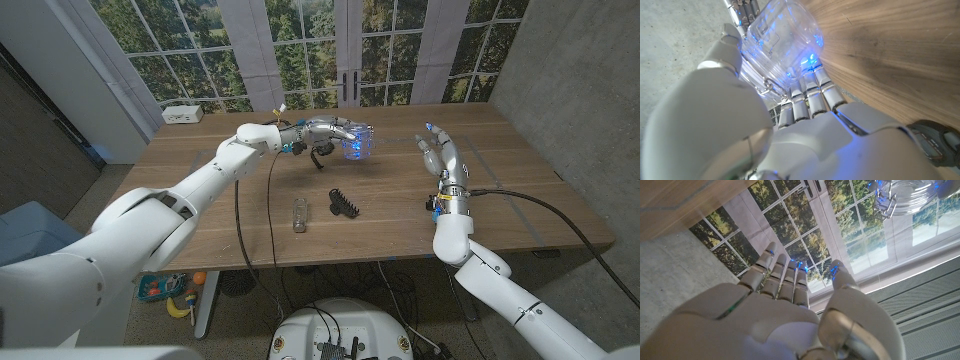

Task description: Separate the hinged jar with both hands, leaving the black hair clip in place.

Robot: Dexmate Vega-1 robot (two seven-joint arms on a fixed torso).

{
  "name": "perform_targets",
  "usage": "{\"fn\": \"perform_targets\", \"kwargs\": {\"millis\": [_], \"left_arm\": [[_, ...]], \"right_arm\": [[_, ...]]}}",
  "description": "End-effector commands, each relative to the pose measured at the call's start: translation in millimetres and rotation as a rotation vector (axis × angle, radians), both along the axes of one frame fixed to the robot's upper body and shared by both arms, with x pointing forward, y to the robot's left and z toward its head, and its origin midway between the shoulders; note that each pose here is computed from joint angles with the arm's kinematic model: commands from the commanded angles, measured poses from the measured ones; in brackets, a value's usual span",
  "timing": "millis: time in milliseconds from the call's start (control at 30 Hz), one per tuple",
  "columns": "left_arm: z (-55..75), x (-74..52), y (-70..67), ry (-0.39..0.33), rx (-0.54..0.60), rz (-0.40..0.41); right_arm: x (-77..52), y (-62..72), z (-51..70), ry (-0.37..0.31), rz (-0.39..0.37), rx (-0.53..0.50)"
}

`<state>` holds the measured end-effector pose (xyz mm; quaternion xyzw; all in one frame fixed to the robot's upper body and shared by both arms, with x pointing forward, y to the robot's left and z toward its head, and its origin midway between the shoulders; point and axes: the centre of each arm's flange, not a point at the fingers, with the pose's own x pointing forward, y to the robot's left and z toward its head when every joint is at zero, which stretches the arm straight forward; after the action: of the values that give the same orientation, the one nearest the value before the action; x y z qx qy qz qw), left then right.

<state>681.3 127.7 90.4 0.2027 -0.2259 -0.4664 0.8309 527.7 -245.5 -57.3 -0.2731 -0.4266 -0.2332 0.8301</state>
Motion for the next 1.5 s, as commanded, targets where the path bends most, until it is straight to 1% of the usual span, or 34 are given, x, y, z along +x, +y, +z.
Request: {"fn": "perform_targets", "kwargs": {"millis": [33,133,200,467,633,700,767,967,1133,1500], "left_arm": [[1.3,-1.8,5.6,0.077,-0.064,-0.116],[2.9,-1.9,5.6,0.073,-0.061,-0.123],[3.3,-1.6,4.9,0.079,-0.063,-0.133],[3.2,1.9,1.6,0.133,-0.08,-0.197],[2.1,2.7,0.4,0.157,-0.1,-0.221],[1.4,2.7,0.2,0.167,-0.103,-0.231],[0.3,2.9,-0.4,0.179,-0.106,-0.24],[-3.6,2.6,-1.9,0.206,-0.118,-0.257],[-6.4,1.2,-5.1,0.221,-0.126,-0.276],[-10.6,-1.0,-16.0,0.25,-0.126,-0.31]], "right_arm": [[-6.4,22.8,-0.6,-0.103,-0.129,-0.036],[-6.9,26.2,-1.0,-0.121,-0.149,-0.037],[-7.7,29.0,-1.2,-0.134,-0.177,-0.044],[-11.8,36.9,-3.6,-0.184,-0.214,-0.07],[-16.7,42.0,-7.7,-0.27,-0.23,-0.075],[-18.6,44.2,-8.8,-0.285,-0.247,-0.082],[-19.9,45.6,-9.5,-0.297,-0.247,-0.085],[-22.2,50.0,-11.6,-0.309,-0.272,-0.109],[-22.5,53.5,-11.9,-0.31,-0.267,-0.127],[-22.8,60.2,-10.8,-0.333,-0.279,-0.159]]}}
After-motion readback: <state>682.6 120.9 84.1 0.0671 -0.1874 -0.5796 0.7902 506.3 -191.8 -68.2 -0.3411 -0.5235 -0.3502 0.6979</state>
